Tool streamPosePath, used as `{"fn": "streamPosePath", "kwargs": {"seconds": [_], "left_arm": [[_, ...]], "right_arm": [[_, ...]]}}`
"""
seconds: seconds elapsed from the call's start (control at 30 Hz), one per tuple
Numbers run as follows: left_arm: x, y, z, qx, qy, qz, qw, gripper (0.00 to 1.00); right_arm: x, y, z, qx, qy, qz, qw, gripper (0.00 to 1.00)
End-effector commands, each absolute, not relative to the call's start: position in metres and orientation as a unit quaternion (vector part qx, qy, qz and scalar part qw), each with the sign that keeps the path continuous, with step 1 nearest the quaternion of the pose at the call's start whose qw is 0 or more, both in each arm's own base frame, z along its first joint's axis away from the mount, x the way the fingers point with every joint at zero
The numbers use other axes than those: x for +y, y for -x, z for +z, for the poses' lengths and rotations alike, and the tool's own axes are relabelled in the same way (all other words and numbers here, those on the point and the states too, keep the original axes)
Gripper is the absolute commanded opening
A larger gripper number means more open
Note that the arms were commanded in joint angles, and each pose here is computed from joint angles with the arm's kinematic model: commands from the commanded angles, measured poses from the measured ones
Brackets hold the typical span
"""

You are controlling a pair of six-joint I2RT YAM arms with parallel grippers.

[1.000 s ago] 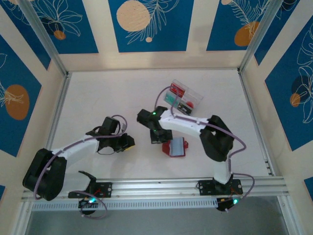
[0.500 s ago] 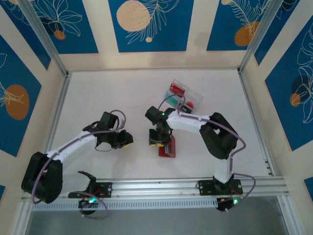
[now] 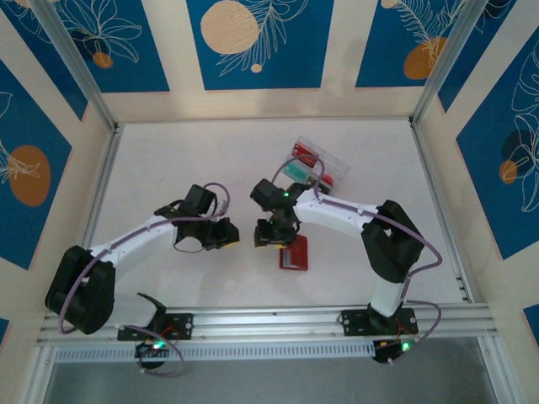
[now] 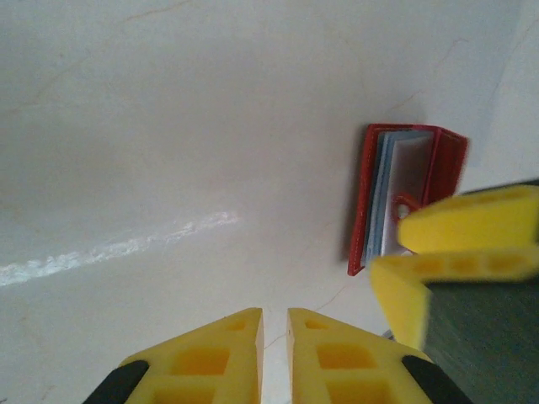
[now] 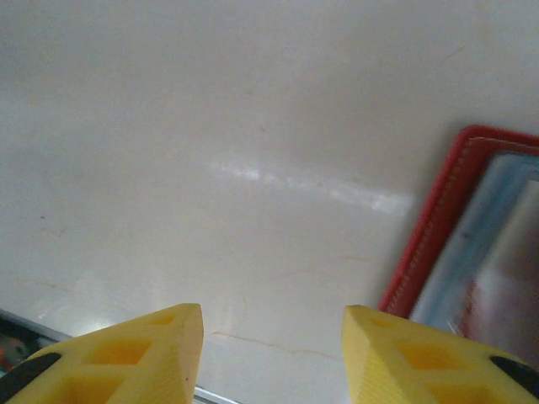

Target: Put the credit cards into the card holder

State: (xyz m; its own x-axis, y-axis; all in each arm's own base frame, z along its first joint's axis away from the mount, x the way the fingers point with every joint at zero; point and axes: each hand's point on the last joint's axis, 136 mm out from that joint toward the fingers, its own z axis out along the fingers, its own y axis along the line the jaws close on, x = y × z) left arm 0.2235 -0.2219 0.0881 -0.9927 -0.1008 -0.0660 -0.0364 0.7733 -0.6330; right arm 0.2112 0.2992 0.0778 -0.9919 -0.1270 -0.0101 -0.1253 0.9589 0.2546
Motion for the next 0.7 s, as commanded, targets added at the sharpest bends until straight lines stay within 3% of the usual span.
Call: {"fn": "streamPosePath", "kwargs": {"seconds": [0.0, 0.1, 0.17, 0.37, 0.57, 0.67], "left_arm": [[-0.226, -0.227, 0.089, 0.939, 0.038, -0.339, 0.049, 0.14], [-0.226, -0.226, 0.087, 0.94, 0.036, -0.337, 0.048, 0.15], [-0.225, -0.226, 0.086, 0.94, 0.037, -0.336, 0.048, 0.15], [-0.225, -0.224, 0.078, 0.942, 0.036, -0.332, 0.039, 0.14], [-0.225, -0.223, 0.077, 0.941, 0.038, -0.335, 0.039, 0.14], [-0.225, -0.223, 0.079, 0.941, 0.034, -0.333, 0.041, 0.14]], "right_arm": [[0.246, -0.21, 0.092, -0.998, -0.062, 0.019, -0.025, 0.55], [0.22, -0.209, 0.083, -0.996, -0.044, 0.078, -0.014, 0.55], [0.21, -0.21, 0.076, -0.995, -0.032, 0.094, -0.009, 0.61], [0.233, -0.218, 0.065, -0.999, -0.017, 0.049, -0.005, 0.71], [0.223, -0.222, 0.043, -0.995, -0.004, 0.104, 0.002, 0.69], [0.212, -0.219, 0.039, -0.993, 0.001, 0.121, 0.004, 0.6]]}}
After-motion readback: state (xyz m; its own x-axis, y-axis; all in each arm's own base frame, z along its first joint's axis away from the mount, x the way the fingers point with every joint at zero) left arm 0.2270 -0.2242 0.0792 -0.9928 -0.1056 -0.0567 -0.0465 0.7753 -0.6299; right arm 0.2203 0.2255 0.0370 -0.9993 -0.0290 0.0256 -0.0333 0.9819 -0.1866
